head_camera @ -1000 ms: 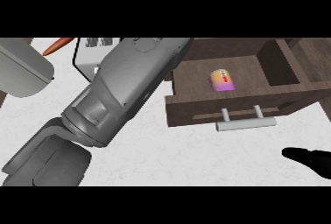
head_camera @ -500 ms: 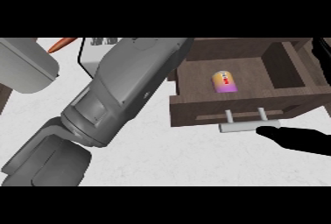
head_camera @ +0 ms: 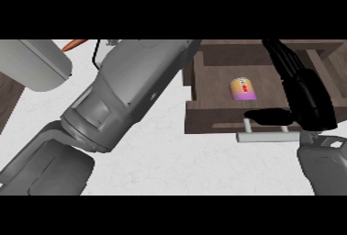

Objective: Pick up the can, place it into the drawer and close the drawer

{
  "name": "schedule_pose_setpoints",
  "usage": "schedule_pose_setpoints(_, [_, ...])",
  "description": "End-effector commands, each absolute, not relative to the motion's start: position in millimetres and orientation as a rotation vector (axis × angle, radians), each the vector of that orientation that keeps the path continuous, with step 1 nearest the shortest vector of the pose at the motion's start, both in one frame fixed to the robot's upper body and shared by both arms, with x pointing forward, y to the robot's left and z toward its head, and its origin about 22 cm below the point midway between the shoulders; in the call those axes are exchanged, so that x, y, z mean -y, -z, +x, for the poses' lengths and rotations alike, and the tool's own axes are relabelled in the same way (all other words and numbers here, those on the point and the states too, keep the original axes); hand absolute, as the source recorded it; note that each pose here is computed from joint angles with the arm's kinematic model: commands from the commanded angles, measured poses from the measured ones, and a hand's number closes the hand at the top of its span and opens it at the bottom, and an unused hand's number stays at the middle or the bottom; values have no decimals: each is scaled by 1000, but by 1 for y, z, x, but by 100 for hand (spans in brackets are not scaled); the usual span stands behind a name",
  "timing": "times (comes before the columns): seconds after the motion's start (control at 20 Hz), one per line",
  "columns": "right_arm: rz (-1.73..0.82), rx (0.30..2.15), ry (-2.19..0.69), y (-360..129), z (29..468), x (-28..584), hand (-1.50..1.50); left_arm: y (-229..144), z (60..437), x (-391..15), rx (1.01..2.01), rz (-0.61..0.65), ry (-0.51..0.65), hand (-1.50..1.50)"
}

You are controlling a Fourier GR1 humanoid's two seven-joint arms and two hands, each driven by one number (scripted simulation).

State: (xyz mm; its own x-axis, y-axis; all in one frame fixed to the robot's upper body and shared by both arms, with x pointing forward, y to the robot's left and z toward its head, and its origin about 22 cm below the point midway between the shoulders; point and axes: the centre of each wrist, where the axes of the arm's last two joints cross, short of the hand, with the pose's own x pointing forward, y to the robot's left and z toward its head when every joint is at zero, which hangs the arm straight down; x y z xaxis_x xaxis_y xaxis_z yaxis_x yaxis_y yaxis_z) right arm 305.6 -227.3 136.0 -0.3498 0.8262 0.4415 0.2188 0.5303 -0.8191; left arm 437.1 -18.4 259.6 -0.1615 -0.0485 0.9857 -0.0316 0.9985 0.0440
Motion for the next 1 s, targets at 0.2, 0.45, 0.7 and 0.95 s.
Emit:
schedule_pose_setpoints(0.2, [-982,1779,-979,-73,352,215,-150,-264,440,8,1718,26,11,-150])
schedule_pose_setpoints(0.45, [-1037,1770,-965,-57,378,195,-150,-272,446,-11,1716,56,4,-150])
schedule_pose_setpoints(0.7, [-1153,1753,-938,-51,402,193,-150,-261,449,-24,1716,55,-3,-150])
schedule_pose_setpoints(0.95, [-1238,1765,-842,-64,425,194,-150,-276,450,-42,1711,80,-24,-150])
